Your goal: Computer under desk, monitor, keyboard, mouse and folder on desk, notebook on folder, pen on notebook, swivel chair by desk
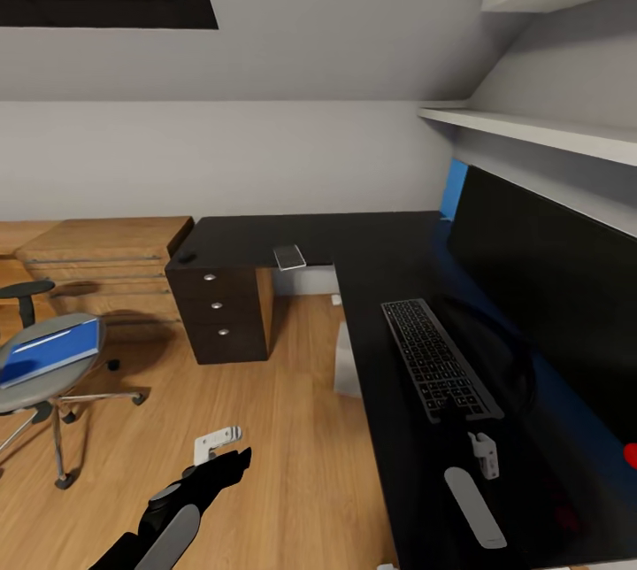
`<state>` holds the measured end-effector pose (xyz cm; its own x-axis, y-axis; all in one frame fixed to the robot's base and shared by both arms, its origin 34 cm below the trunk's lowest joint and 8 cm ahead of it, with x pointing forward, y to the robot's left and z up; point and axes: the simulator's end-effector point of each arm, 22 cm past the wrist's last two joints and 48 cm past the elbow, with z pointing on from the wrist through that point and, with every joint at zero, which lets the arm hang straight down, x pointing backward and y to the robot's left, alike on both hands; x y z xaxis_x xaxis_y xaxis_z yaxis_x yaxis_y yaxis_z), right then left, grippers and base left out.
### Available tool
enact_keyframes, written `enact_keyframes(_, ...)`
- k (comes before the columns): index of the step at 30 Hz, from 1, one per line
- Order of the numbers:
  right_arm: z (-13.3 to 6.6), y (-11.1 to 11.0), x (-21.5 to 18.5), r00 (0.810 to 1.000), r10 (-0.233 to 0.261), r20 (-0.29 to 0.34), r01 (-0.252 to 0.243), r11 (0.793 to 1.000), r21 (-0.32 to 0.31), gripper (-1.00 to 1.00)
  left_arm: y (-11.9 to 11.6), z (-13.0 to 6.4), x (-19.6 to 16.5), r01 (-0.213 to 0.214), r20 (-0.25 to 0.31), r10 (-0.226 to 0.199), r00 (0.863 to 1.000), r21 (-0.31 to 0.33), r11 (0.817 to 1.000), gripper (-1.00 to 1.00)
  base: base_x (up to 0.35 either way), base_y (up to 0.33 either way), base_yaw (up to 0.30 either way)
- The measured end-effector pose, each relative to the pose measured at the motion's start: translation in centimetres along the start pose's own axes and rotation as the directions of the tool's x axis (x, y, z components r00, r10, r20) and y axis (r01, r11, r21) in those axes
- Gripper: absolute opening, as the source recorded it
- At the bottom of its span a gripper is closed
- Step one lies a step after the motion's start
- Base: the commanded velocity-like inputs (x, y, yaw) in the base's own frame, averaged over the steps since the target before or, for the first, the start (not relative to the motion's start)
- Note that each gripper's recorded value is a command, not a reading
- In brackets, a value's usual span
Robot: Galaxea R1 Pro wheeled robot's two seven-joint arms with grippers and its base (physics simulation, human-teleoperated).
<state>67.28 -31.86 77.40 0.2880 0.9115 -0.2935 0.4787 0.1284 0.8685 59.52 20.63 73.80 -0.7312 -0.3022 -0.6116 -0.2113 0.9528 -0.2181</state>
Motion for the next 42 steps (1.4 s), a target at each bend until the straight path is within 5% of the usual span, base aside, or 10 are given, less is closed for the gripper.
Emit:
enact_keyframes(22, 0.1, 0.1, -0.1, 1.000, -0.005, 0.001, 0.005, 1.000, -0.001, -1.00, -0.1, 0.0, 0.0, 0.000, 0.000, 0.000, 1.000, 0.003, 1.000, 1.00, 0.034, 0.000, 0.000)
enact_keyframes(23, 0.1, 0.1, -0.1, 1.000, -0.005, 0.001, 0.005, 1.000, -0.001, 1.00, -0.1, 0.0, 0.0, 0.000, 0.000, 0.000, 1.000, 0.003, 1.000, 1.00, 0.000, 0.000, 0.000)
enact_keyframes(24, 0.0, -2.3, 0.0, 1.000, 0.008, 0.000, -0.008, 0.996, 0.092, 1.00, -0.1, 0.0, 0.0, 0.000, -0.001, 0.000, 1.000, 0.003, 1.000, 1.00, 0.000, 0.000, 0.000)
enact_keyframes(25, 0.0, -2.5, 0.0, 1.000, 0.005, 0.000, -0.004, 0.995, 0.100, 1.00, -0.1, 0.0, 0.0, 0.000, 0.000, 0.000, 1.000, 0.003, 1.000, 1.00, 0.000, 0.000, 0.000)
enact_keyframes(42, 0.1, -2.8, -0.3, 1.000, -0.003, 0.003, 0.002, 0.993, 0.115, 1.00, -0.1, 0.1, 0.0, 0.001, -0.003, -0.001, 1.000, 0.002, 1.000, 1.00, -0.126, 0.000, 0.000)
